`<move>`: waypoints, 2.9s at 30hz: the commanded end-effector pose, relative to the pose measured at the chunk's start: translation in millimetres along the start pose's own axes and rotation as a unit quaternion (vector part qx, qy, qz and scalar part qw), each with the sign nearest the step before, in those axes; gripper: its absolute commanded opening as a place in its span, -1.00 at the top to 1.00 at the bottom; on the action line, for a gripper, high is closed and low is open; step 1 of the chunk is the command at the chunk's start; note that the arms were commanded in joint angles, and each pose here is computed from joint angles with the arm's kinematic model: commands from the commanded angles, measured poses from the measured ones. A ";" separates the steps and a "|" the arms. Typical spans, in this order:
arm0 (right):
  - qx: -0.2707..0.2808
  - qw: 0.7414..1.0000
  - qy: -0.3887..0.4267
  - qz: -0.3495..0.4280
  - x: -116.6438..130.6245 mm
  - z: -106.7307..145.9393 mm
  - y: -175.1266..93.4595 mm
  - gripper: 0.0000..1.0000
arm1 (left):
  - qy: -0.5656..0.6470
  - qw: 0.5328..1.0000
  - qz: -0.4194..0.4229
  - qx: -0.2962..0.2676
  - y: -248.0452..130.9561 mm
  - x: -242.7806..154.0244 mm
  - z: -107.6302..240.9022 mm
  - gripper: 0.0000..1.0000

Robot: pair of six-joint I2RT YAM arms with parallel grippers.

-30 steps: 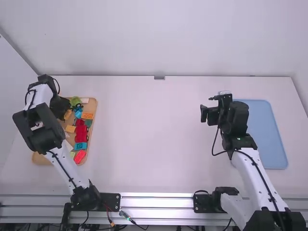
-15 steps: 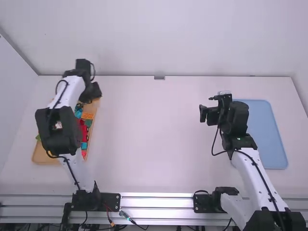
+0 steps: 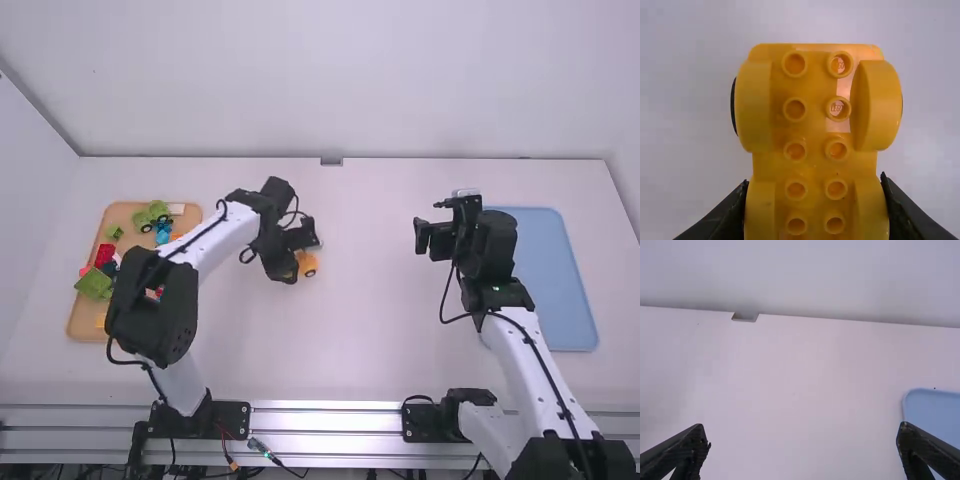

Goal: Assemble lego blocks to make yellow taxi

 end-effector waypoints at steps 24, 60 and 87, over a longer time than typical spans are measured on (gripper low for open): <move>-0.015 1.000 -0.003 -0.008 5.6 -15.4 -1.7 -0.98 | 0.136 0.990 -0.030 -0.005 59.7 -44.7 -22.8 0.03; -0.017 1.000 -0.004 -0.008 5.8 -16.2 -1.7 -0.98 | -0.318 0.915 -0.230 -0.088 -108.2 74.3 58.6 -0.98; -0.020 1.000 -0.005 -0.009 6.1 -17.4 -1.7 -0.97 | -0.937 0.278 -0.204 -0.055 -110.6 -33.8 367.4 -0.98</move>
Point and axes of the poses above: each hand's point on the last joint's axis, 136 mm out from that joint toward the fingers, its own y axis out along the fingers, its own x axis along the line the jaws close on, z = x × y, the point moved 4 cm from there along -y, back along the fingers, and after that the axes turned 12 degrees about y, right-handed, at the moved point
